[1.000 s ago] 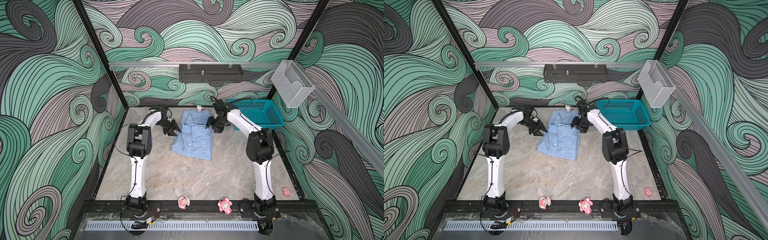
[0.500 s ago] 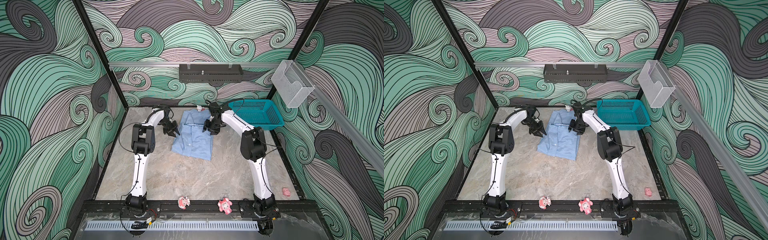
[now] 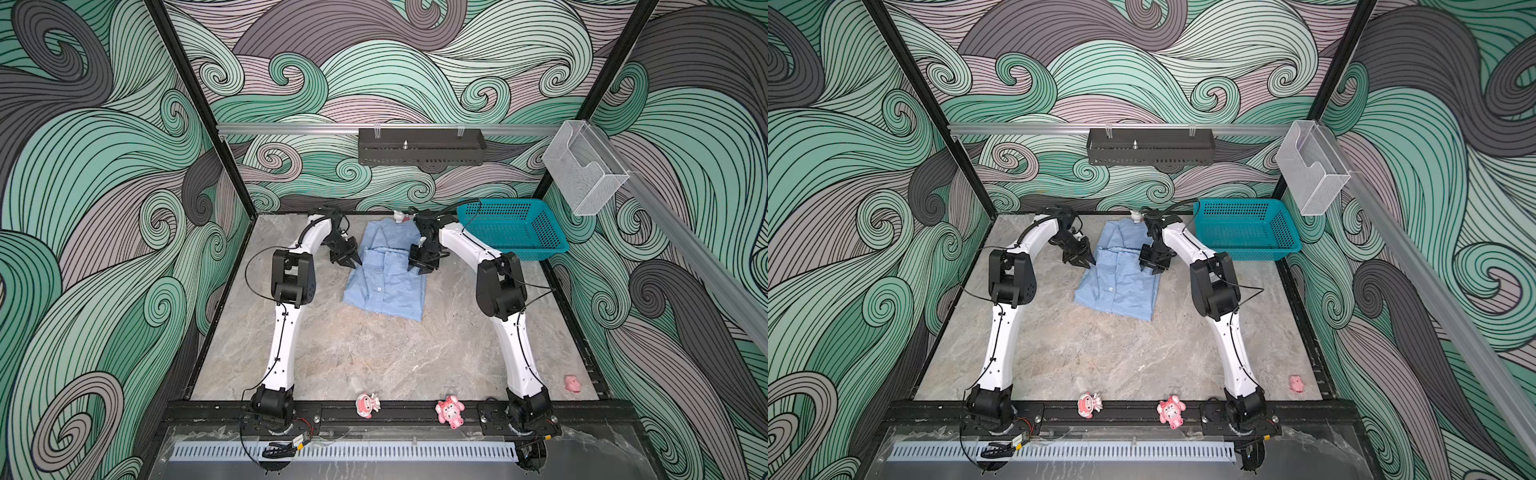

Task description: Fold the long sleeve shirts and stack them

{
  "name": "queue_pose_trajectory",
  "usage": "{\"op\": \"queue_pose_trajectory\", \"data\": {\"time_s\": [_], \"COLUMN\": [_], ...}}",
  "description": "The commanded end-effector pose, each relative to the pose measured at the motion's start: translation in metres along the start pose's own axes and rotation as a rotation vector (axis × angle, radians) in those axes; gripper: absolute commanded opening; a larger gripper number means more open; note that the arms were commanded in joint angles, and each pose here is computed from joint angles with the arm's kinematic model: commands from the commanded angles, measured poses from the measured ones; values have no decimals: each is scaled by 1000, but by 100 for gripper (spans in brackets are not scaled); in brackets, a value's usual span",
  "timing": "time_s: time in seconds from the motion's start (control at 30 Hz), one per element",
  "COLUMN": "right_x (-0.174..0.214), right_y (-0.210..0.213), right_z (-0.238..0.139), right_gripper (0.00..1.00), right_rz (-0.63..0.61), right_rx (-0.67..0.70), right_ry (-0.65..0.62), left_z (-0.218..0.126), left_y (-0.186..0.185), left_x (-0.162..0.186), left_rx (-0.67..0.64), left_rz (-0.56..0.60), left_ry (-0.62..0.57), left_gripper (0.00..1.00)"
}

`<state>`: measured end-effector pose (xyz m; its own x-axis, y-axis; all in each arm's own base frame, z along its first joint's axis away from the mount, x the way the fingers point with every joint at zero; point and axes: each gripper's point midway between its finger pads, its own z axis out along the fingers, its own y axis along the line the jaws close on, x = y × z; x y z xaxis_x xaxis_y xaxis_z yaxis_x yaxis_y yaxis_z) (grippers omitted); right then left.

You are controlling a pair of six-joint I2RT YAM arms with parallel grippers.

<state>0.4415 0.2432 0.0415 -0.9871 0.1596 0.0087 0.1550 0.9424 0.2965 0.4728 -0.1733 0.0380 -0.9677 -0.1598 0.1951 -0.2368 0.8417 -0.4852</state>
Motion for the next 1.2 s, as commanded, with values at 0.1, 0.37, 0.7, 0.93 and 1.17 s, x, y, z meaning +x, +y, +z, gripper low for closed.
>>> {"op": "queue_pose_trajectory", "data": {"time_s": [0.1,0.37,0.7,0.93,1.17], "right_x": [3,5,9,-1,-37], "right_y": [-13,-34,-38,-9,10], "right_z": [3,8,10,-45,-61], "right_gripper": [37,24,17,41,41], "right_rz": [-6,14,26,-90,-173], "right_rx": [60,133,143,74,27], "right_ry": [18,35,58,-74,-194], "left_z": [5,-53,-54,-100,-90], "left_y": [-9,7,16,-16,-25], "left_x": [7,0,-1,9,59], "left_rx": [25,-27,-16,57,123], "left_rz": [18,-3,-35,24,-39], "left_ry": [41,-120,-102,-228,-245], "left_gripper": [8,0,0,46,49]}}
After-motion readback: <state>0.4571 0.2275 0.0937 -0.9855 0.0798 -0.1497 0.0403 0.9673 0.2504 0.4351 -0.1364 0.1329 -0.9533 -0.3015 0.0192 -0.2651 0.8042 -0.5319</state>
